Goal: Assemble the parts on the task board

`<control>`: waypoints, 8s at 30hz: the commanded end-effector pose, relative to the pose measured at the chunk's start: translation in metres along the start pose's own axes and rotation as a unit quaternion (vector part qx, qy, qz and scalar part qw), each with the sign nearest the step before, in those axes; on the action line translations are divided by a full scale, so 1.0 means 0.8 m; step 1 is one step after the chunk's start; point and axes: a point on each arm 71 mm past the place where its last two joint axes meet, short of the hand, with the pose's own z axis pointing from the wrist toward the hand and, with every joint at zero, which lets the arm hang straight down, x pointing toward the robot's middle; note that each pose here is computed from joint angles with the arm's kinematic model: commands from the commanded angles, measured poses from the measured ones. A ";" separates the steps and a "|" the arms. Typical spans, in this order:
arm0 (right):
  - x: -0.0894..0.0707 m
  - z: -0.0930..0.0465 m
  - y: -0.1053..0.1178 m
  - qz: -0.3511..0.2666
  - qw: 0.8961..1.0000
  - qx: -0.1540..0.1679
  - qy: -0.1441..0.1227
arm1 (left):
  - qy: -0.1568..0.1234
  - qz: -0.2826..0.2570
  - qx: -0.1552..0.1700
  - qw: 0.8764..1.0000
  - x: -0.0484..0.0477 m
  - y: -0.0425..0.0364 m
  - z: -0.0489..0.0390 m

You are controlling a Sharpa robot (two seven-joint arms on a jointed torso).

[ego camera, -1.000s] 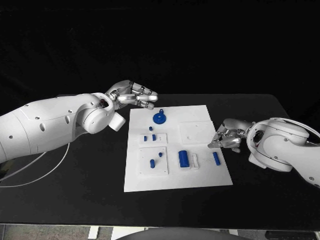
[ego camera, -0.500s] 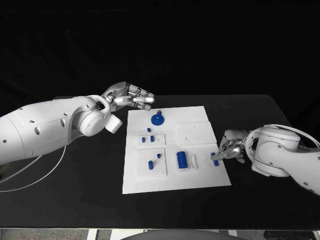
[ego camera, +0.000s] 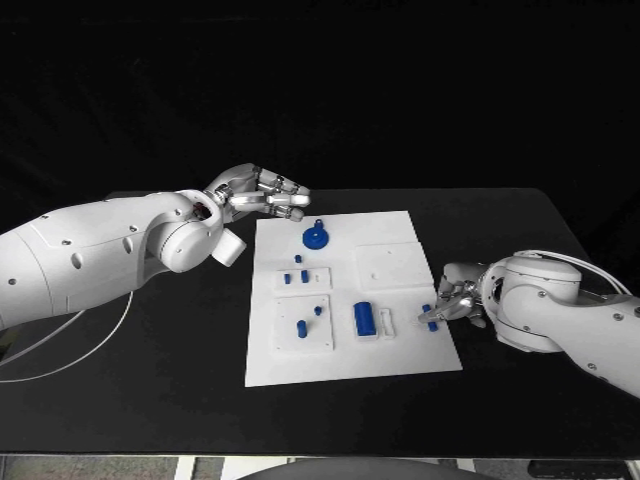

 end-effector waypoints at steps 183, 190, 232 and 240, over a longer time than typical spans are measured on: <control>0.024 -0.002 0.066 0.093 0.994 -0.062 0.010 | 0.030 -0.004 -0.015 0.999 0.007 0.0035 -0.002; 0.024 -0.004 0.066 0.092 0.994 -0.064 0.010 | 0.030 -0.004 -0.015 0.999 0.007 0.0036 -0.002; 0.030 -0.005 0.075 0.065 0.994 -0.069 0.046 | 0.030 -0.003 -0.015 0.999 0.008 0.0033 -0.001; 0.026 -0.005 0.074 0.076 0.994 -0.077 0.027 | 0.030 -0.003 -0.015 0.999 0.008 0.0034 -0.001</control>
